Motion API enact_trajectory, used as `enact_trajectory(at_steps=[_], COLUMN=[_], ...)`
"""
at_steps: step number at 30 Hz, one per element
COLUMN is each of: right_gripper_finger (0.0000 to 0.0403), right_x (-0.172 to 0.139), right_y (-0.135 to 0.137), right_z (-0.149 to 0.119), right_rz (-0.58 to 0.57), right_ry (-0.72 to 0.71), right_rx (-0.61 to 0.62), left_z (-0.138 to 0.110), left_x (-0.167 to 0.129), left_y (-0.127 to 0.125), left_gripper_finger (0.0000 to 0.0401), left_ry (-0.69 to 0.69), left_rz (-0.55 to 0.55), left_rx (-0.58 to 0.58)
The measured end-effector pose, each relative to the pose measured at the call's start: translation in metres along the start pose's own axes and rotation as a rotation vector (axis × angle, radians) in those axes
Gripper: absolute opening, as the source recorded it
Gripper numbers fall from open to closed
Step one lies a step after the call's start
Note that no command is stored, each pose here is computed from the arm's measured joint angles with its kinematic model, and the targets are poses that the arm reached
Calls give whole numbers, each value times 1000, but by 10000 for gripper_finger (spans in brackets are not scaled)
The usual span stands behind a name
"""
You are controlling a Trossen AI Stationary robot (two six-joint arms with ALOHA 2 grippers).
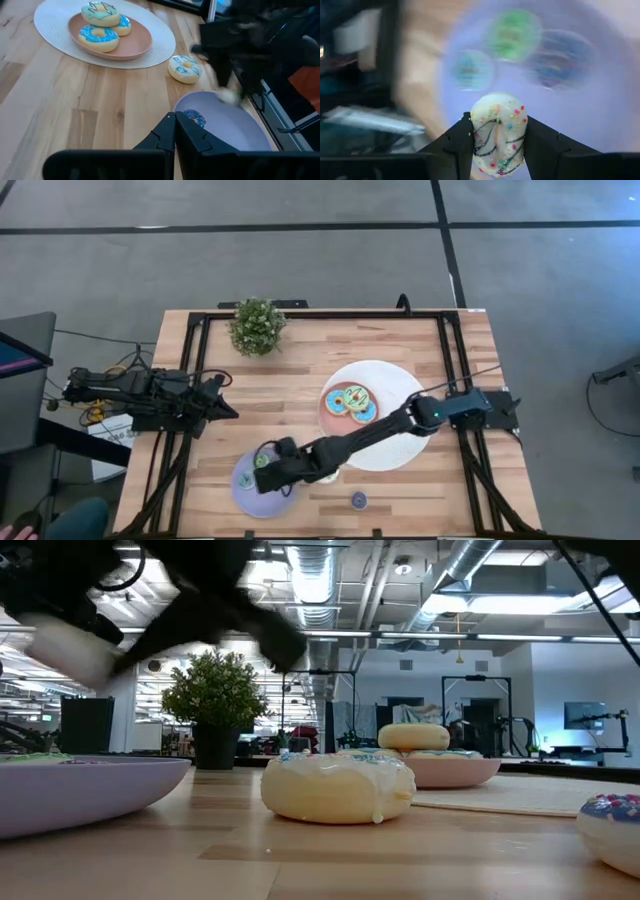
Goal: Pick & Place donuts
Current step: Put the small white donut on the purple plate
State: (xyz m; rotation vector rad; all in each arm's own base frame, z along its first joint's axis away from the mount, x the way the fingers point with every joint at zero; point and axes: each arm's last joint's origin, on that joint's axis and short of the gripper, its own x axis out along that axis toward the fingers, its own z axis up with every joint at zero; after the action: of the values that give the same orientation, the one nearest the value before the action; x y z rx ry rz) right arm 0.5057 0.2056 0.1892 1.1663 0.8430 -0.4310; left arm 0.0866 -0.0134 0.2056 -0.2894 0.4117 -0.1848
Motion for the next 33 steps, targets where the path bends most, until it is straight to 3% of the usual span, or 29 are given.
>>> enact_trajectory(at_steps=[3, 5, 13, 27, 33], right_gripper_finger=[136, 136, 153, 209, 220], right_x=[4, 4, 11, 12, 13], right_y=[-6, -13, -17, -22, -19], right_z=[-8, -14, -10, 0, 0], right_rz=[-25, -95, -105, -148, -118], right_ry=[15, 18, 3, -26, 46], right_rx=[94, 99, 148, 123, 85], left_z=[0, 0, 0, 0, 0], left_x=[0, 0, 0, 0, 0], left_y=[0, 0, -1, -1, -1], left_gripper_finger=[0, 0, 0, 0, 0], left_ry=[3, 5, 1, 6, 6], left_rz=[-3, -12, -25, -42, -42], left_rx=[0, 6, 17, 16, 16])
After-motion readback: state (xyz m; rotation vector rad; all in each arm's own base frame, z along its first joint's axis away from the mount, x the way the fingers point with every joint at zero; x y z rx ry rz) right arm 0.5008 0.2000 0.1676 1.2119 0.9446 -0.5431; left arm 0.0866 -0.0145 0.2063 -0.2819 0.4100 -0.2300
